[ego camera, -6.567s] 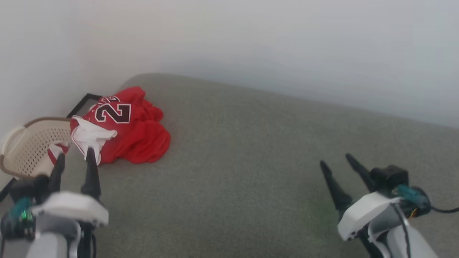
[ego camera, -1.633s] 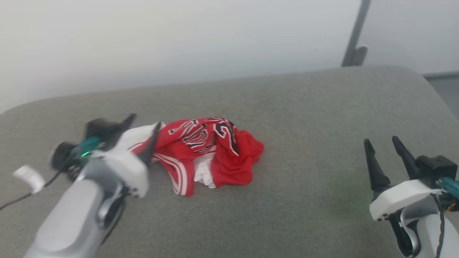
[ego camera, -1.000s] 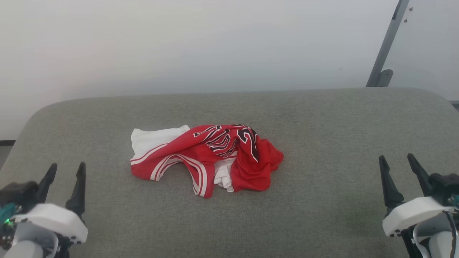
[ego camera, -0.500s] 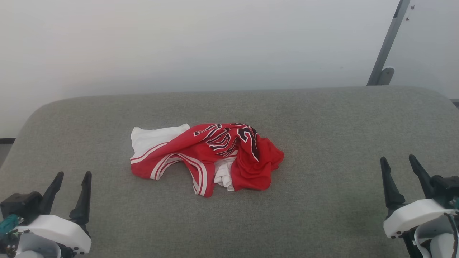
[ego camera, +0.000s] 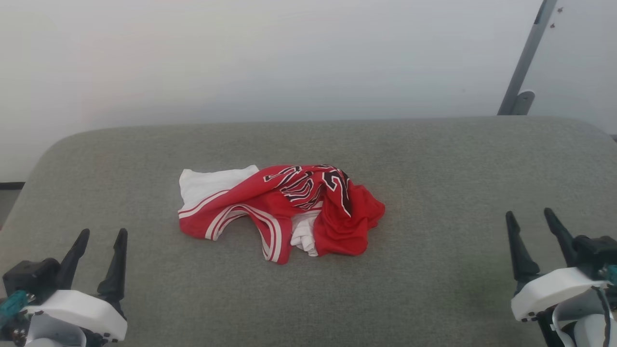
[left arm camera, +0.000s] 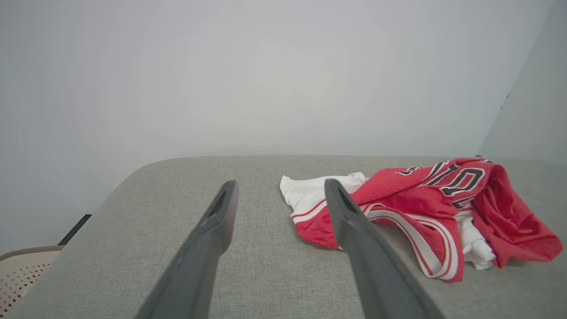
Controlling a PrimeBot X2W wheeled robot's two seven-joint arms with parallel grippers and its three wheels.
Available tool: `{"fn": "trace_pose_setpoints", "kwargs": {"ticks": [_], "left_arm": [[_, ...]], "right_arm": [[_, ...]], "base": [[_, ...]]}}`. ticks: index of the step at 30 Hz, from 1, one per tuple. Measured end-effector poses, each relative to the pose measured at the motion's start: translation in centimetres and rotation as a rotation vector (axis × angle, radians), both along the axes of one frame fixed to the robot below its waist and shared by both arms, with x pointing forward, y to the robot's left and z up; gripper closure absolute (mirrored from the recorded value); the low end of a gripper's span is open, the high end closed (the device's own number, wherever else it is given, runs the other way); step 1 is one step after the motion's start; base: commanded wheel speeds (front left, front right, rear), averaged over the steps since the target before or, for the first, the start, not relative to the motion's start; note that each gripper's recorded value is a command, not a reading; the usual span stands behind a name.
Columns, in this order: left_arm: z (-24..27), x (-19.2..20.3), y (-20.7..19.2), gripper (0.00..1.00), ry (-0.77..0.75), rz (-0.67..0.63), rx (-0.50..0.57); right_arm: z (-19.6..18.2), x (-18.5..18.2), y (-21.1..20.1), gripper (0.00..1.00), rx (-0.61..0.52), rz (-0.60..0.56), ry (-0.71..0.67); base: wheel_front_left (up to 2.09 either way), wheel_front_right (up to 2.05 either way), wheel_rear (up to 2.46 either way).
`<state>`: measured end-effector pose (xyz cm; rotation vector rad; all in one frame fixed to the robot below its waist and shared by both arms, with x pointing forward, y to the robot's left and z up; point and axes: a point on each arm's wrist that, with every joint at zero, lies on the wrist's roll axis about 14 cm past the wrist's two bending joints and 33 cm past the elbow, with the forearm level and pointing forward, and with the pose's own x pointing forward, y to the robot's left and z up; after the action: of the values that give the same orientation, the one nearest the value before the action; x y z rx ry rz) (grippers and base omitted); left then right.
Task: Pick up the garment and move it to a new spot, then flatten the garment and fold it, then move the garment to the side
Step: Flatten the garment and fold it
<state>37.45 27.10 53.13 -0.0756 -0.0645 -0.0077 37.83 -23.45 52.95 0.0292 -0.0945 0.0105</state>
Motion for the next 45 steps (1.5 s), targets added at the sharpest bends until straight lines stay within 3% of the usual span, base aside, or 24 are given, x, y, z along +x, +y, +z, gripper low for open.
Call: {"fn": "trace_pose_setpoints", "kwargs": {"ticks": [6, 15, 24, 35, 36, 37, 38, 45], "left_arm": [[0.4, -0.7, 0.4, 0.0, -0.019, 0.032, -0.016], [0.4, -2.8, 1.1, 0.0, -0.022, 0.087, -0.05], [0.1, -3.1, 1.3, 0.0, -0.016, 0.12, -0.077], [-1.6, -2.3, 1.9, 0.0, 0.027, 0.162, -0.103], [-1.9, -2.3, 2.1, 0.0, 0.035, 0.168, -0.103], [-2.0, -2.3, 2.2, 0.0, 0.04, 0.173, -0.103], [-2.2, -2.2, 2.3, 0.0, 0.042, 0.177, -0.104], [-2.4, -2.0, 3.0, 0.0, 0.043, 0.196, -0.109]], "right_arm": [[-0.6, 0.8, 2.4, 0.0, 0.008, 0.077, 0.037], [-2.1, 3.1, 10.0, 0.0, 0.011, 0.308, 0.168], [-6.4, 5.5, 16.6, 0.0, -0.022, 0.495, 0.43], [-14.2, 6.8, 19.6, 0.0, -0.159, 0.585, 0.779], [-14.5, 7.0, 19.8, 0.09, -0.163, 0.589, 0.795], [-14.7, 7.3, 20.0, 0.74, -0.174, 0.593, 0.804], [-14.8, 7.5, 20.3, 1.0, -0.183, 0.598, 0.801], [-14.1, 8.3, 19.8, 1.0, -0.16, 0.574, 0.778]], "base": [[0.0, 0.0, 0.0], [0.0, 0.0, 0.0], [0.0, 0.0, 0.0], [0.0, 0.0, 0.0], [0.0, 0.0, 0.0], [0.0, 0.0, 0.0], [0.0, 0.0, 0.0], [0.0, 0.0, 0.0]]}}
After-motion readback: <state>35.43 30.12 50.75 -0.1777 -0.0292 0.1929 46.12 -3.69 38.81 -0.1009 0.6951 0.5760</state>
